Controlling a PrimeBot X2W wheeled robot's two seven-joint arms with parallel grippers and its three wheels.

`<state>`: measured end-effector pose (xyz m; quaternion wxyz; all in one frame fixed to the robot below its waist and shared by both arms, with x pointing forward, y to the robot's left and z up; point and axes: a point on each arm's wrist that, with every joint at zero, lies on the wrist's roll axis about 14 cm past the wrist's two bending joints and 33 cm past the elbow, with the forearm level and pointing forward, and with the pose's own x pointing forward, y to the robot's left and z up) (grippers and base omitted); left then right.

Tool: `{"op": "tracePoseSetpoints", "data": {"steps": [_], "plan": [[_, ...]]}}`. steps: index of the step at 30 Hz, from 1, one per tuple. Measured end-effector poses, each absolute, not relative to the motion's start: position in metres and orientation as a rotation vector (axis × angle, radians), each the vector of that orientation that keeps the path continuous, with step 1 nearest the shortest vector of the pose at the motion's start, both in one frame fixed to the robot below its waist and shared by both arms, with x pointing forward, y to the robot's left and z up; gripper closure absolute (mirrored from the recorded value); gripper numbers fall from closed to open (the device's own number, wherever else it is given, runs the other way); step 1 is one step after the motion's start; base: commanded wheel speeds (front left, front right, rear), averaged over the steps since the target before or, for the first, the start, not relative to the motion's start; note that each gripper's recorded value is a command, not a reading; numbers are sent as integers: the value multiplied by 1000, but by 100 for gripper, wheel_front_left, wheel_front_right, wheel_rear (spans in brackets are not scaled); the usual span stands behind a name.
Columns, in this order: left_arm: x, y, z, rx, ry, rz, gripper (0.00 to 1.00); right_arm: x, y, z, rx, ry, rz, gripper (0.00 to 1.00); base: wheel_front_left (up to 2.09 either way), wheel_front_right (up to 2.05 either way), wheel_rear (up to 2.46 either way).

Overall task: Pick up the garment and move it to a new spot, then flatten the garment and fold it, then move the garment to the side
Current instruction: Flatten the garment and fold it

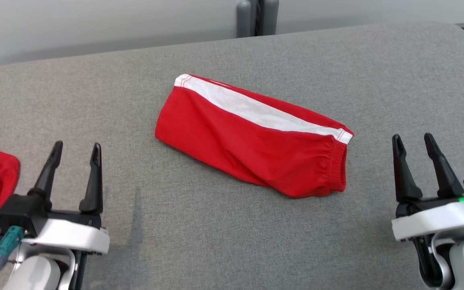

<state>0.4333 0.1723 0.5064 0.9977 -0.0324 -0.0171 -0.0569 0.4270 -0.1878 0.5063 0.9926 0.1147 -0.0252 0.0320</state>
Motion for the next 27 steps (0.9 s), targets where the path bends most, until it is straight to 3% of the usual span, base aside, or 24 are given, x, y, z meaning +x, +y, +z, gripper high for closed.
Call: {"op": "tracePoseSetpoints", "data": {"steps": [11, 27], "plan": [[404, 169, 502, -83, 3, -98, 0, 393, -191, 496, 179, 17, 34, 0, 0, 0, 0], [408, 158, 514, -83, -18, -149, 0, 389, -188, 496, 183, 32, 36, 0, 0, 0, 0]]}}
